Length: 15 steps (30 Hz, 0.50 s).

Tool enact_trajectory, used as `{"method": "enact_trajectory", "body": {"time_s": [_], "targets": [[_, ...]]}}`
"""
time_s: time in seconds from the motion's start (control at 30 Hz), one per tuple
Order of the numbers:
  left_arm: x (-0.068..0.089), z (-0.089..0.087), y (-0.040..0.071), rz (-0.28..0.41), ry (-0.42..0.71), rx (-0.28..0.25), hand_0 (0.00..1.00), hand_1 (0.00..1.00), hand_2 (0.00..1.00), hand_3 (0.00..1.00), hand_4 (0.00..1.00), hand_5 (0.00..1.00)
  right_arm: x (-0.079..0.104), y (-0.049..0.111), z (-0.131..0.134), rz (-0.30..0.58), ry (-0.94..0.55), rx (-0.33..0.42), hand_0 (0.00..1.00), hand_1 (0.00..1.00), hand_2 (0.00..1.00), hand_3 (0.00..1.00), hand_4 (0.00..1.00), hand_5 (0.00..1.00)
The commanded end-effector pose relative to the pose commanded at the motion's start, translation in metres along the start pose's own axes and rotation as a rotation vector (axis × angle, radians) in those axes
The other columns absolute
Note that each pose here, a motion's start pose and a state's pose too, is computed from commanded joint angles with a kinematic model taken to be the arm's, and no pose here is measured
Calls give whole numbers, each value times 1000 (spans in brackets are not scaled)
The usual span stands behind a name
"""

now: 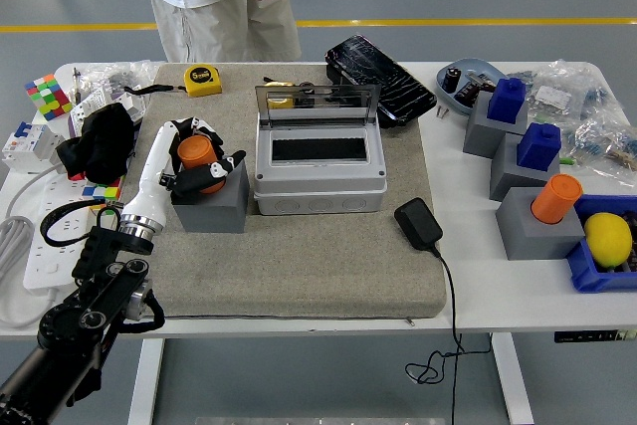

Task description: Fetch the battery,place it into the box,close the lid of the box

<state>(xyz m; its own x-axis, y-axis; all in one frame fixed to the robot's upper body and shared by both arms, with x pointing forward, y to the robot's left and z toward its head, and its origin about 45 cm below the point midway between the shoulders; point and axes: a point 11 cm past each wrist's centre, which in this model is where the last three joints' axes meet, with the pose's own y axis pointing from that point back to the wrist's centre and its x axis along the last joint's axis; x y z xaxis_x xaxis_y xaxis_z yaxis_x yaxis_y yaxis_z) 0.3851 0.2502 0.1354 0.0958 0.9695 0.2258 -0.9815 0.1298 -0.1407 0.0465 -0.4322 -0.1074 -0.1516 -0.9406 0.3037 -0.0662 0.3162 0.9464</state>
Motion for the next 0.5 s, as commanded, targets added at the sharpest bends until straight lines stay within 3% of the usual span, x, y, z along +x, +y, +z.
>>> {"method": "enact_trajectory", "body": {"time_s": [0.27,0.5], "targets": [[-10,16,-5,-30,2,-56,183,178,216,295,809,2,0,0,0,2,-2,2,643,644,672,562,973,501],[-32,53,-22,-111,-56,-151,181,174,218,297,805,2,1,0,-2,5,-4,10,643,644,671,562,973,501]]}}
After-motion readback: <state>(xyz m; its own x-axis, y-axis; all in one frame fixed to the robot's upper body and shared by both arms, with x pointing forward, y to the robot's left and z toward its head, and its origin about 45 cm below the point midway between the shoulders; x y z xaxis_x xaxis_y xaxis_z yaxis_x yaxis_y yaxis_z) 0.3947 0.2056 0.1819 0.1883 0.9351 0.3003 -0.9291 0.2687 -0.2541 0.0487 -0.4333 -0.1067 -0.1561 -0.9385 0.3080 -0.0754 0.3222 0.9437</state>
